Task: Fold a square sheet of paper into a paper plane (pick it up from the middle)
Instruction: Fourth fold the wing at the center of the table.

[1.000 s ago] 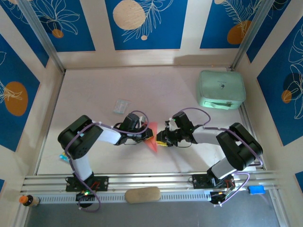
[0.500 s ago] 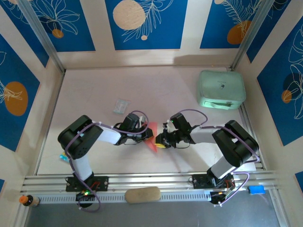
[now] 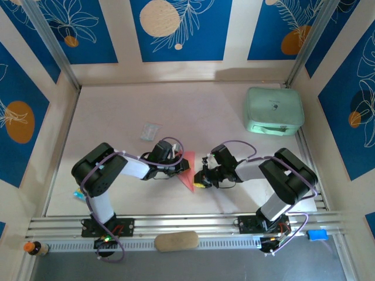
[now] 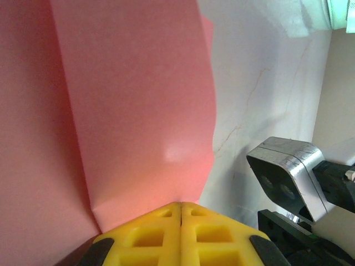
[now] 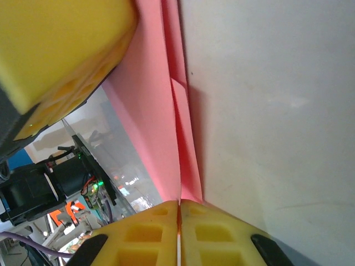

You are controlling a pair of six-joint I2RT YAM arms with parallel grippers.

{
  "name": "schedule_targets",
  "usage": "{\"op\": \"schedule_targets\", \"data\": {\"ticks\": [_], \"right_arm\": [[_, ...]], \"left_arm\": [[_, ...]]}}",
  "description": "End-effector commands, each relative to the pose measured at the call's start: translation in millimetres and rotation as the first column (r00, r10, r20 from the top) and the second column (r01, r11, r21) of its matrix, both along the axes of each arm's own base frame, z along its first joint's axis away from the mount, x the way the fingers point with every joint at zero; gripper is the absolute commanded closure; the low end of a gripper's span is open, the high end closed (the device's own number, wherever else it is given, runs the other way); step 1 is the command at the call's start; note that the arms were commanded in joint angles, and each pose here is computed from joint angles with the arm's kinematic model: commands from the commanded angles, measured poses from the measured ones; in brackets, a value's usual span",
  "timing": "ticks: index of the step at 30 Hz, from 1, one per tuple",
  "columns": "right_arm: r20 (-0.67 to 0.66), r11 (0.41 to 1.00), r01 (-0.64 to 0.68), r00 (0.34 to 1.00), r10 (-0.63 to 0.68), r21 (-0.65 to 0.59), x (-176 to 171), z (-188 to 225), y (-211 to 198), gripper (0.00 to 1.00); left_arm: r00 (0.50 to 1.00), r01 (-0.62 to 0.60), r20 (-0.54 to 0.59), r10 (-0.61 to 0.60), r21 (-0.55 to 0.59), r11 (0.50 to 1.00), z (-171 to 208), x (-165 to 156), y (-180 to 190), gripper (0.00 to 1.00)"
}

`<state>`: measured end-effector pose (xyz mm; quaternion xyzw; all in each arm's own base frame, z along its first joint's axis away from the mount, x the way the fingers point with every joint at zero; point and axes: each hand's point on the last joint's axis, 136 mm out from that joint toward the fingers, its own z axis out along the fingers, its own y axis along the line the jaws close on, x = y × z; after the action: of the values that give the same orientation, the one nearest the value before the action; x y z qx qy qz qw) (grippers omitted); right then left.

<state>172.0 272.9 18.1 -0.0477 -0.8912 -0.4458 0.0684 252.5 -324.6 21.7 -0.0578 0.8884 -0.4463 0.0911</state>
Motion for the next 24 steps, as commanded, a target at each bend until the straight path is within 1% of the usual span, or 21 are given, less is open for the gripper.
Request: {"op": "schedule_targets", "data": {"ticks": [1, 7, 11, 14, 19, 21, 22, 24], "right_arm": [[-0.105, 0.997, -0.039, 0.994, 0.033, -0.06, -27, -19, -8, 0.92], [-0.1, 0.98, -0.093, 0.992, 0.076, -0.176, -37, -24, -17, 0.91], [-0.099, 0.968, -0.13, 0.989, 0.111, -0.213, -43, -26, -17, 0.9], [-0.103, 0.965, -0.162, 0.984, 0.143, -0.208, -48, -25, -11, 0.91], [-0.096, 0.927, -0.18, 0.983, 0.156, -0.33, -49, -30, -21, 0.88], [-0.079, 0.915, -0.193, 0.981, 0.176, -0.354, -48, -26, -19, 0.84], [-0.059, 0.915, -0.185, 0.983, 0.176, -0.359, -46, -22, -18, 0.84], [-0.001, 0.933, -0.153, 0.987, 0.162, -0.325, -36, -8, -14, 0.82]], "left_arm": [[0.995, 0.017, -0.098, -0.005, 0.114, 0.993, -38, -24, 21, 0.96], [0.995, 0.012, -0.103, 0.002, 0.13, 0.991, -41, -25, 24, 0.96], [0.995, 0.007, -0.1, 0.007, 0.133, 0.991, -41, -25, 25, 0.97], [0.995, 0.003, -0.099, 0.01, 0.138, 0.99, -42, -25, 26, 0.97], [0.995, -0.008, -0.097, 0.023, 0.151, 0.988, -44, -25, 30, 0.98], [0.995, -0.016, -0.094, 0.031, 0.155, 0.988, -45, -25, 31, 0.99], [0.995, -0.017, -0.091, 0.031, 0.155, 0.988, -45, -24, 32, 0.99], [0.996, -0.022, -0.084, 0.035, 0.158, 0.987, -45, -24, 33, 0.99]]}}
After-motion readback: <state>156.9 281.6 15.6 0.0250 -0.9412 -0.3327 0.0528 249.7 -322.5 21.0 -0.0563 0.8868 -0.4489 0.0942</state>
